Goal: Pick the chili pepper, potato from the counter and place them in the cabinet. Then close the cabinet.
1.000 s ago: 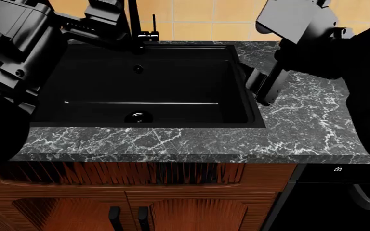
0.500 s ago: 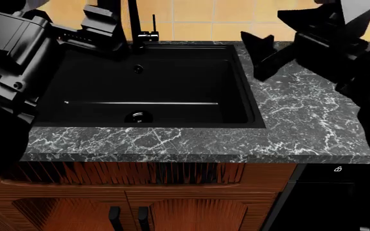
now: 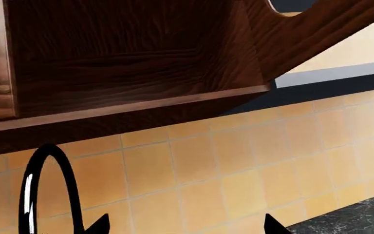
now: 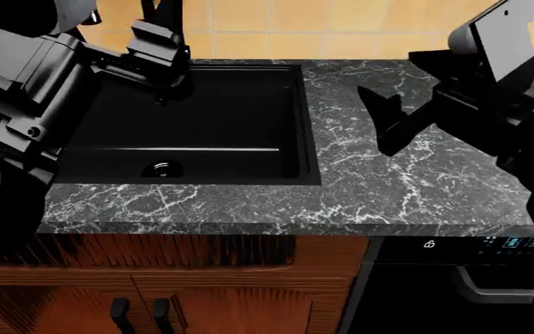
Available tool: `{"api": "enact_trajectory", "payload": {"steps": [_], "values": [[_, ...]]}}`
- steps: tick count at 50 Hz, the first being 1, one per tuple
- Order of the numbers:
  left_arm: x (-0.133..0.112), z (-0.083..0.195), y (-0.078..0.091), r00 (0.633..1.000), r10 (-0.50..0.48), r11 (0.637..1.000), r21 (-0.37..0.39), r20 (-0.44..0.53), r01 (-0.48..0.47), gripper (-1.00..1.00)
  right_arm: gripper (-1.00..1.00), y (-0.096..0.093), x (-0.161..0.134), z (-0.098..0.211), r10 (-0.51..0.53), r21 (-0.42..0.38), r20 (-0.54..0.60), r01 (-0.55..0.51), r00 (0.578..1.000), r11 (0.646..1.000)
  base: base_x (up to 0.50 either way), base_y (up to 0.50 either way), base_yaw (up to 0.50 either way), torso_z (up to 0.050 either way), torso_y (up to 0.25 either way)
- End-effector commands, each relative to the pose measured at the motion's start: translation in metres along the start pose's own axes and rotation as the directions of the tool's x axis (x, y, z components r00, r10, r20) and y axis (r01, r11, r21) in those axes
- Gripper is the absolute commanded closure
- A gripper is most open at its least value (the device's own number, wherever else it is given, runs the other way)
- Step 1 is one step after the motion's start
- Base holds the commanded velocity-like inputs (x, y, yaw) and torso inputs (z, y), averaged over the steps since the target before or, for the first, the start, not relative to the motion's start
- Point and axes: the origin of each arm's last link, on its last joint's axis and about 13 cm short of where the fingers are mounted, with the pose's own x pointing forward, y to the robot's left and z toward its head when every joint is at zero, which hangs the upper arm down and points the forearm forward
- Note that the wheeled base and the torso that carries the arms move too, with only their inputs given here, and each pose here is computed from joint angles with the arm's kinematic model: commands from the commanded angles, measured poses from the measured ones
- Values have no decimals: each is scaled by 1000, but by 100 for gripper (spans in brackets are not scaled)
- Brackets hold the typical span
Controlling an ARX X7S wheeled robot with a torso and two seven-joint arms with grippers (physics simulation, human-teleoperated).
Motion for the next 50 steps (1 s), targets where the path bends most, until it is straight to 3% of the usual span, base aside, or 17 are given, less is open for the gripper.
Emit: {"api": "enact_trajectory", "payload": {"steps": [1,14,22,41,50], "values": [[-1,-1,-2,999,-28,1000,8,-23,28,-100,-100,1,-9,11,5,-93,-8,-5,1000,996,5,-500,0,0,0],[-3,4,0,999,-31,999,14,-26,31,-100,-100,3,-16,34,27,-204,0,-27,1000,979,323,-330,0,0,0],[-4,11,2,999,-30,999,24,-19,30,-100,-100,3,-18,50,46,-271,-17,-49,999,961,444,134,0,0,0],[-5,13,5,999,-28,999,40,-25,29,-100,-100,-1,-26,62,52,-280,-27,-57,998,958,128,93,0,0,0],[-8,15,1,988,-146,983,101,-58,151,-100,-100,-3,-28,67,49,-290,-29,-55,998,955,34,0,0,0,0]]}}
